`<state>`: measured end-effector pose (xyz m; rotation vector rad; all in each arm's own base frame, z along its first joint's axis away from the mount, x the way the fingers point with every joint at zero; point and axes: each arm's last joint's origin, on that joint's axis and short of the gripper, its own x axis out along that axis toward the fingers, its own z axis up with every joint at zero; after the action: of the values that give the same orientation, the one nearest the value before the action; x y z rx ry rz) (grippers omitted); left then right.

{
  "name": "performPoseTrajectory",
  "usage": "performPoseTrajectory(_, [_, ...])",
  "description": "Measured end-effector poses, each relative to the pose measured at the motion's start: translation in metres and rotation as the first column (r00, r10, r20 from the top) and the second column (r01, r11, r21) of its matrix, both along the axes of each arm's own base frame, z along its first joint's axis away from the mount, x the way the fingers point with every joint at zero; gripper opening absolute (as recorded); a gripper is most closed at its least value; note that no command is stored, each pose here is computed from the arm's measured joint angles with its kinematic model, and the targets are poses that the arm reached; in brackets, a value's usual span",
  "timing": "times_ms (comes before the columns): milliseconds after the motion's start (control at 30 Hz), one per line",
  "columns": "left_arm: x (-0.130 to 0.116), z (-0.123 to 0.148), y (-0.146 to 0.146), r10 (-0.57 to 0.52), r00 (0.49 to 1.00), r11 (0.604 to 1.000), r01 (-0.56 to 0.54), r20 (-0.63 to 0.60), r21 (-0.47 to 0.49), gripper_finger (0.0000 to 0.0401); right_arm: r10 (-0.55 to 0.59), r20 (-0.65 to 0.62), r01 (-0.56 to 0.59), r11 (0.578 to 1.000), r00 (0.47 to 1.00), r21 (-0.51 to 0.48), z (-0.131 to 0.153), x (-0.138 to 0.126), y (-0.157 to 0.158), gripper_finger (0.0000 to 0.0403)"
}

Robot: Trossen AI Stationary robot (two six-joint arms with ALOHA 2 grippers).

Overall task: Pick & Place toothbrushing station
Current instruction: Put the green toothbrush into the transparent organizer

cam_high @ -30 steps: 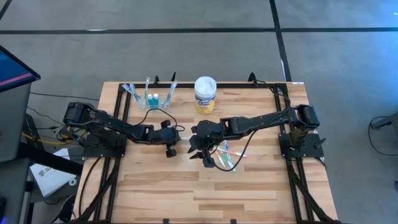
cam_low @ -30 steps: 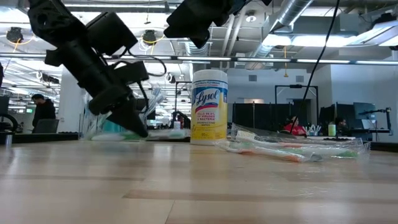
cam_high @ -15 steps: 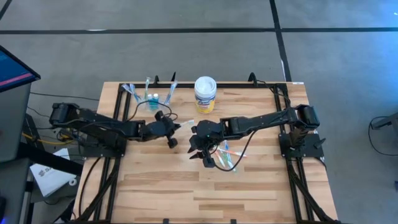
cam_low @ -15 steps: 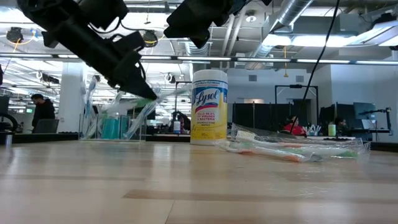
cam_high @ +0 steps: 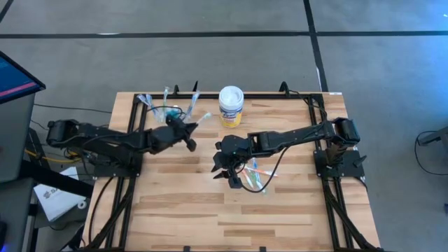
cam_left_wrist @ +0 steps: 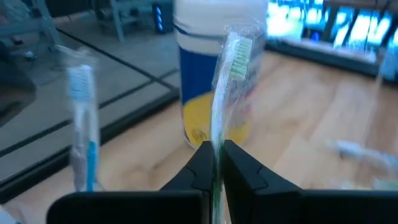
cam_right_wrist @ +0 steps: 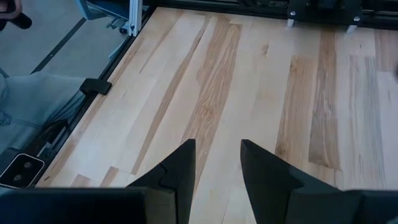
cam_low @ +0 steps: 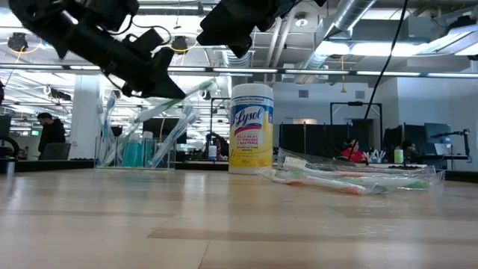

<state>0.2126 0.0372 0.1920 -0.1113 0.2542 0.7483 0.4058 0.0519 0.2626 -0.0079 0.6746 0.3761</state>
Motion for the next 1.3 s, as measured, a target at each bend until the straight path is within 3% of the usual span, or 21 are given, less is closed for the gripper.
performPoseTrajectory(400, [-0.028, -0.006, 0.019, 0.100, 0.963, 0.992, -0.115, 0.250, 0.049, 0.0007, 0.015, 0.009, -0.015, 1.000, 1.000, -0.017, 0.000, 0.000, 0.000, 0.0118])
performPoseTrajectory(833, [-0.043, -0.007, 0.035, 0.187, 0.909, 0.973, -0.224, 0.372, 0.059, 0.0007, 0.008, 0.011, -0.007, 1.000, 1.000, -0.019, 0.000, 0.001, -0.003, 0.0118])
performPoseTrajectory(1300, [-0.038, -0.015, 0.049, 0.224, 0.893, 0.954, -0.282, 0.389, 0.097, 0.0007, 0.003, 0.012, -0.003, 1.000, 1.000, -0.019, 0.000, 0.001, -0.005, 0.0118])
